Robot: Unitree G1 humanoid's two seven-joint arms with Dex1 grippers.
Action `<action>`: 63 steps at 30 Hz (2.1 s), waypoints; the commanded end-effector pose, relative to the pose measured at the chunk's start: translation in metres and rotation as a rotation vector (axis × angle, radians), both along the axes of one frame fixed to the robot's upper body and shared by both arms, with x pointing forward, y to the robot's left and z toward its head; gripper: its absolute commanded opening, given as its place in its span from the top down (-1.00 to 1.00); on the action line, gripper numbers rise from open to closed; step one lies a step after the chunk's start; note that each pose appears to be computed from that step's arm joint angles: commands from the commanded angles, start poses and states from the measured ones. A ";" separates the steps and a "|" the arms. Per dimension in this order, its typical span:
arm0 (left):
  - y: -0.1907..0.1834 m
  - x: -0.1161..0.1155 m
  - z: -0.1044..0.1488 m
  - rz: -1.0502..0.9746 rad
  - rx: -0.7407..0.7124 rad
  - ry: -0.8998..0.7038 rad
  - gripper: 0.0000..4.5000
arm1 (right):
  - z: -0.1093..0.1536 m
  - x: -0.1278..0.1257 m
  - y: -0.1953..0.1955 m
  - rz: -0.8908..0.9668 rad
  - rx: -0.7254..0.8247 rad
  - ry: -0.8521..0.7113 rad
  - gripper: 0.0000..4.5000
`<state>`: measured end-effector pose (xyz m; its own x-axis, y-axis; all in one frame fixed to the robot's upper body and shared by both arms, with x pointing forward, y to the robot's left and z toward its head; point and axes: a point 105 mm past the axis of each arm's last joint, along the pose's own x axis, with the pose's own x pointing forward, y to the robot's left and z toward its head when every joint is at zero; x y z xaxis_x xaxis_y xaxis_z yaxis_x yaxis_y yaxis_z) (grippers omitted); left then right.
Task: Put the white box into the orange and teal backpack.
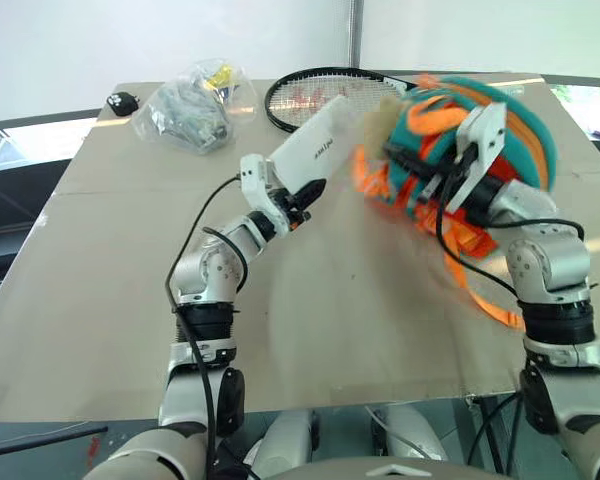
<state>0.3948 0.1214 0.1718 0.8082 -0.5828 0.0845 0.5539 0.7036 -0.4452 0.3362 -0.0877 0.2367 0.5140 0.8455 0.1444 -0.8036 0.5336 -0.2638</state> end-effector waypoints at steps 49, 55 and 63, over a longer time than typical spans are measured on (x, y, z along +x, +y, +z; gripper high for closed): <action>-0.141 -0.041 0.047 -0.932 1.023 -0.618 0.49 | 0.025 -0.073 0.013 0.515 -0.129 0.085 0.99; -0.140 -0.043 0.051 -0.942 0.843 -0.568 -0.26 | 0.017 -0.069 0.003 0.409 -0.094 0.110 1.00; -0.026 -0.066 0.087 -0.931 0.522 -0.300 -0.97 | 0.009 -0.049 -0.014 0.261 -0.052 0.138 1.00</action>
